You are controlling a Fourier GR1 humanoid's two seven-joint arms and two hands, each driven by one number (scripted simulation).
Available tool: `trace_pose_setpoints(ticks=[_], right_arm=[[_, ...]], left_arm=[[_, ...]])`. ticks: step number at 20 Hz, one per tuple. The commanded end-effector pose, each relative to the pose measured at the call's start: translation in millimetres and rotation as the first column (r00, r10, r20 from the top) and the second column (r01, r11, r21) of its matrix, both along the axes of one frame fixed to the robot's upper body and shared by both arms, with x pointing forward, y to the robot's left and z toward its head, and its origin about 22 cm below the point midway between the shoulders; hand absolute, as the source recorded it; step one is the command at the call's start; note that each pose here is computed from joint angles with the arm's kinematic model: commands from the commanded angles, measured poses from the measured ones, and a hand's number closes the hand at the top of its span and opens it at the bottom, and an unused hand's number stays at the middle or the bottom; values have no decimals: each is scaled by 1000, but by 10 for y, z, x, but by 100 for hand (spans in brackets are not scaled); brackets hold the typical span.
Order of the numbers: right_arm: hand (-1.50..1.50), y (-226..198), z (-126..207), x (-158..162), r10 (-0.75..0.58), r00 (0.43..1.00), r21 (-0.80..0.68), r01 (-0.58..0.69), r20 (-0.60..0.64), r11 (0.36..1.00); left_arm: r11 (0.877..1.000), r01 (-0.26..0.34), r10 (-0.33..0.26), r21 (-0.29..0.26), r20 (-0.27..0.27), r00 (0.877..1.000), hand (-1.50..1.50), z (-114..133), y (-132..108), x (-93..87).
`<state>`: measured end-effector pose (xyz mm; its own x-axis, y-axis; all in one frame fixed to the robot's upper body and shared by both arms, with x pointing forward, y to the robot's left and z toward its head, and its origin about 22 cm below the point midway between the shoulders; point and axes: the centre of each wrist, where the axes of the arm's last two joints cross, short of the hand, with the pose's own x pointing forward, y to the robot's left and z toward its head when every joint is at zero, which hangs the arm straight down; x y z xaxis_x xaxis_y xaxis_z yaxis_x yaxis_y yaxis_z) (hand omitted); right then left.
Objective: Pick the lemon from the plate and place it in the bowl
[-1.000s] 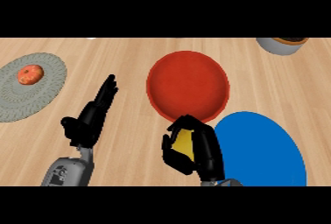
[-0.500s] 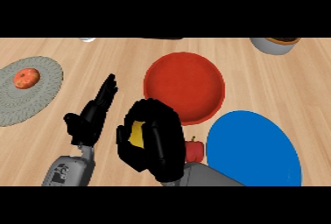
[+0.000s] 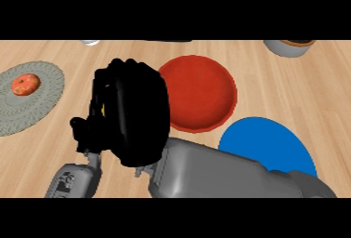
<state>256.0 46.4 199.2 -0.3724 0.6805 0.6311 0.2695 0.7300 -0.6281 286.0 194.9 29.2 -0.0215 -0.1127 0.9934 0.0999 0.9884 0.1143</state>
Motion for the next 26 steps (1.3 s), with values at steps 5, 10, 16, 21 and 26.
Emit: trace_pose_setpoints(ticks=[5, 10, 16, 21, 26], right_arm=[[150, 295, 532, 219, -205, 974, 54, 211, -94, 976], [150, 327, 619, 482, -310, 944, -79, 302, -113, 950], [150, 227, 268, 891, -414, 903, -240, 379, -115, 893], [150, 2, -30, 1197, -461, 879, -256, 421, -123, 870], [150, -309, -292, 1376, -479, 867, -313, 420, -140, 852]], left_arm=[[1000, -12, 12, -2, 13, 1000, 0, 47, -7, -3], [999, -38, 38, 11, -2, 999, 0, -104, -26, -32], [999, -41, 41, 18, 13, 999, 0, 53, 94, 22], [999, -51, 51, -5, 5, 999, 0, -59, 150, -91], [998, -67, 67, -1, -1, 998, 0, -224, 125, -124]])
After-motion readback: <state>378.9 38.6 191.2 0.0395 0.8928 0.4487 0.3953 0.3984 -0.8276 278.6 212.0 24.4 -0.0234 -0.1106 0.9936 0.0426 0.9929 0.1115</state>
